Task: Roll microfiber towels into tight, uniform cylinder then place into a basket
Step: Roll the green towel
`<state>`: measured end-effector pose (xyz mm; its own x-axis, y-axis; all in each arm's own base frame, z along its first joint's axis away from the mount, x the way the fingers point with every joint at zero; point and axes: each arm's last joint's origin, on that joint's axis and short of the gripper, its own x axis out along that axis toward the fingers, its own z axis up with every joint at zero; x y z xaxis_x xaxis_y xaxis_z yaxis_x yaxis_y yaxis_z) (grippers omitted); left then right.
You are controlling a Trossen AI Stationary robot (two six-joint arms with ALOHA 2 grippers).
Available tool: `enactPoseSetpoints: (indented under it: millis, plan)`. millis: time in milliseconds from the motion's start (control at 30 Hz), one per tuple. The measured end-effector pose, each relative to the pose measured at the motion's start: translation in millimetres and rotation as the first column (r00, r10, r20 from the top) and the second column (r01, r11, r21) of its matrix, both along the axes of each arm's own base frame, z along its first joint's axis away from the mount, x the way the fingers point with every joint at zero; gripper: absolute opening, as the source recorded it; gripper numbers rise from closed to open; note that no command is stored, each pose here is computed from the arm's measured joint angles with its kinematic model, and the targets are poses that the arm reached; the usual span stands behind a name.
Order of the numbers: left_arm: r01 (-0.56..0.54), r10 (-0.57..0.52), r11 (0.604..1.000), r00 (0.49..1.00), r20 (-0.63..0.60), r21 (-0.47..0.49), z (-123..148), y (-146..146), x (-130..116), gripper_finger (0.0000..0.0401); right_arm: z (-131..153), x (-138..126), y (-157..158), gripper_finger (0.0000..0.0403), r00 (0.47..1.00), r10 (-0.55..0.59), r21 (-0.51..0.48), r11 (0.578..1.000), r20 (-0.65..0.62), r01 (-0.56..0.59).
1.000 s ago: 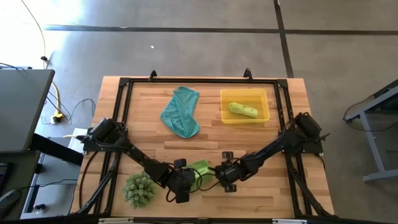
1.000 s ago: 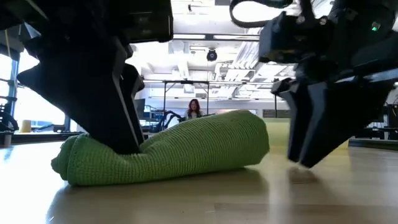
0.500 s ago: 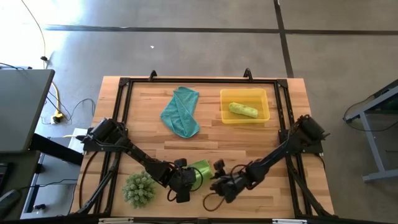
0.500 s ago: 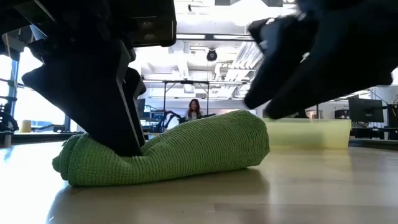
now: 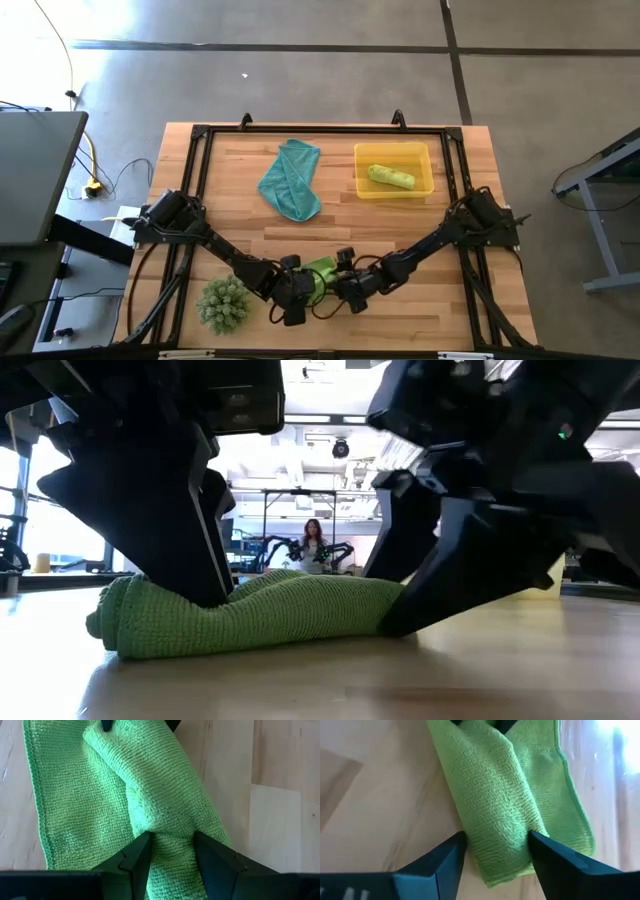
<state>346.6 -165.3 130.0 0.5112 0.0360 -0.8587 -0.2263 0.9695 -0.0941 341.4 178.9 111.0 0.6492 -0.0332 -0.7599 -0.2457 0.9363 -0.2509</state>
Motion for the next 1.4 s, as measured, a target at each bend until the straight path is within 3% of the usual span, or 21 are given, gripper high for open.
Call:
enactPoseSetpoints:
  millis: [200, 433, 567, 667, 800, 967, 1033, 1167, 1400]
  plan:
    - [0.016, -0.016, 0.999, 1.000, 0.024, -0.037, 19, -2, -5, 0.0140, -11, 0, -5, 0.0168, 0.993, -0.090, 0.099, 0.990, -0.081, 0.098]
    - [0.049, -0.043, 0.996, 0.996, 0.081, -0.070, 45, -12, -16, 0.0140, -12, -1, -4, 0.0062, 0.989, -0.094, 0.144, 0.983, -0.112, 0.110]
    - [0.102, -0.095, 0.994, 0.985, 0.142, -0.039, 52, -24, -21, 0.0140, -11, 2, -7, 0.0012, 0.985, -0.108, 0.228, 0.964, -0.136, 0.137]
    - [0.121, -0.129, 0.991, 0.968, 0.213, 0.049, 57, -34, -23, 0.0140, -10, 6, -12, 0.0015, 0.977, -0.122, 0.340, 0.924, -0.174, 0.176]
    - [0.121, -0.154, 0.981, 0.960, 0.234, 0.153, 51, -42, -26, 0.0141, -10, 14, -21, 0.0013, 0.965, -0.093, 0.507, 0.836, -0.246, 0.210]
    - [0.139, -0.175, 0.975, 0.962, 0.211, 0.176, 38, -49, -27, 0.0151, -9, 21, -34, 0.0009, 0.936, -0.101, 0.635, 0.709, -0.338, 0.306]
    - [0.157, -0.194, 0.969, 0.961, 0.196, 0.189, 33, -52, -28, 0.0157, -9, 22, -38, 0.0012, 0.927, -0.103, 0.656, 0.679, -0.361, 0.331]
    - [0.195, -0.233, 0.954, 0.959, 0.159, 0.227, 23, -56, -30, 0.0169, -9, 24, -41, 0.0014, 0.918, -0.115, 0.668, 0.652, -0.379, 0.358]
    - [0.163, -0.194, 0.930, 0.979, 0.064, 0.331, 2, -47, -30, 0.0174, -9, 23, -39, 0.0016, 0.920, -0.109, 0.670, 0.654, -0.376, 0.351]
